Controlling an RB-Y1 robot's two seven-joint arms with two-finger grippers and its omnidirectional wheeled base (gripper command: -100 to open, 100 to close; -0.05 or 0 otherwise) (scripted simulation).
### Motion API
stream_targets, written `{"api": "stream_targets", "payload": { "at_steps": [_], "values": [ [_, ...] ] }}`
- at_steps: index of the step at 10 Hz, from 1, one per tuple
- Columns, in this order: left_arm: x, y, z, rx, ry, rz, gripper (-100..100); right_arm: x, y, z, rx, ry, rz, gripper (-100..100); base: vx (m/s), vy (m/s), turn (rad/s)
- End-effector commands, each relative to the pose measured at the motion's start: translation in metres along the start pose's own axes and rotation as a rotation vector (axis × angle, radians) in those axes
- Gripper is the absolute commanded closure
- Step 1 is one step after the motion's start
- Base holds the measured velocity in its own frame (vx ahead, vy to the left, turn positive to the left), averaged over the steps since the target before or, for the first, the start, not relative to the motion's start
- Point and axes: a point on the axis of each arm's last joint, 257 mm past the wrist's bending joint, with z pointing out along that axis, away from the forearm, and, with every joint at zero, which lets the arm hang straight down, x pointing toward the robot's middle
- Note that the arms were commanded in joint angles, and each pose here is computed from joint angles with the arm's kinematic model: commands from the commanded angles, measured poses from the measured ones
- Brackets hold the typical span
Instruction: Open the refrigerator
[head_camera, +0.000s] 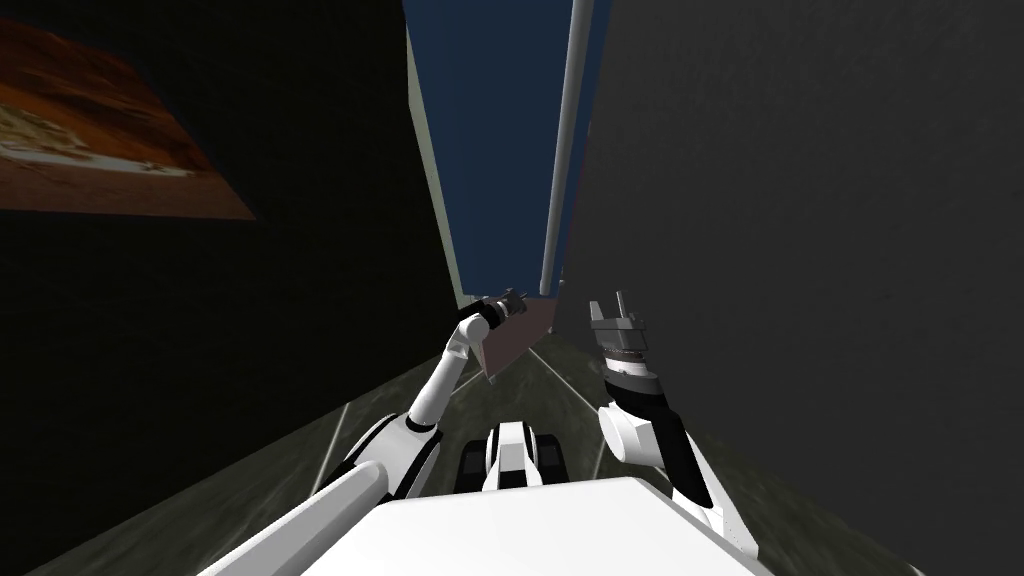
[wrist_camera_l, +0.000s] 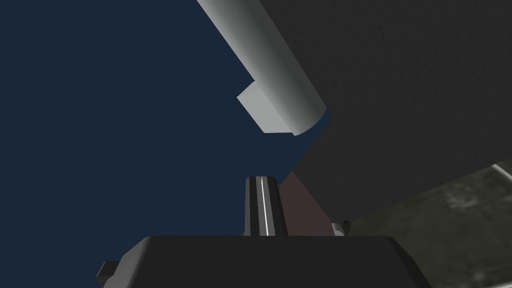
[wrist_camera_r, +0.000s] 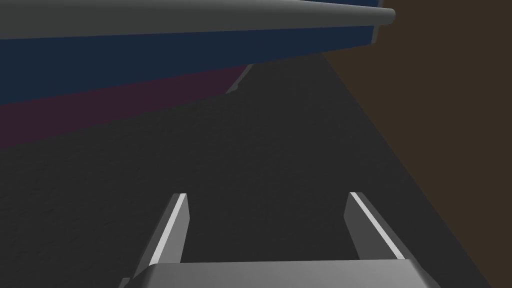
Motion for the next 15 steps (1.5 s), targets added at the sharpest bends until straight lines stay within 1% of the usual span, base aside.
{"api": "stream_targets", "payload": {
  "at_steps": [1,2,3,4,5,6,7,8,9,10,11,12,13,14,15],
  "values": [
    [-0.02,0.007,0.006,-0.015,-0.036,-0.018,100,0.0,0.0,0.0,0.0,0.0,0.0,0,0.009,-0.014,-0.003],
    [-0.004,0.009,0.021,-0.007,-0.009,0.0,100,0.0,0.0,0.0,0.0,0.0,0.0,0,-0.097,0.108,-0.316],
    [-0.004,0.002,0.026,0.01,-0.007,0.004,100,0.0,0.0,0.0,0.0,0.0,0.0,0,-0.19,0.204,-0.231],
    [-0.003,0.0,0.032,0.005,-0.01,0.012,100,0.0,0.0,0.0,0.0,0.0,0.0,0,-0.135,0.146,0.008],
    [-0.009,0.001,0.036,-0.003,-0.026,0.011,100,0.0,0.0,0.0,0.0,0.0,0.0,0,-0.045,0.064,0.04],
    [-0.023,0.005,0.037,-0.012,-0.051,-0.001,100,0.0,0.0,0.0,0.0,0.0,0.0,0,-0.001,0.012,0.01],
    [-0.004,0.005,0.051,0.0,-0.019,0.025,100,0.0,0.0,0.0,0.0,0.0,0.0,0,-0.122,0.151,-0.352],
    [-0.002,-0.002,0.057,0.015,-0.017,0.033,100,0.0,0.0,0.0,0.0,0.0,0.0,0,-0.16,0.176,-0.216],
    [-0.002,-0.004,0.062,0.012,-0.022,0.041,100,0.0,0.0,0.0,0.0,0.0,0.0,0,-0.111,0.115,0.056],
    [-0.005,-0.004,0.065,0.007,-0.033,0.043,100,0.0,0.0,0.0,0.0,0.0,0.0,0,-0.055,0.05,0.032],
    [-0.021,0.0,0.066,-0.003,-0.062,0.031,100,0.0,0.0,0.0,0.0,0.0,0.0,0,-0.01,-0.007,-0.013],
    [-0.001,0.0,0.079,0.012,-0.031,0.064,100,0.0,0.0,0.0,0.0,0.0,0.0,0,-0.103,0.115,-0.308],
    [0.002,-0.008,0.085,0.027,-0.029,0.075,100,0.0,0.0,0.0,0.0,0.0,0.0,0,-0.204,0.191,-0.239],
    [0.004,-0.012,0.091,0.023,-0.035,0.087,100,0.0,0.0,0.0,0.0,0.0,0.0,0,-0.136,0.114,-0.002],
    [-0.01,-0.009,0.091,0.016,-0.061,0.079,100,0.0,0.0,0.0,0.0,0.0,0.0,0,-0.046,0.038,0.049]
  ]
}}
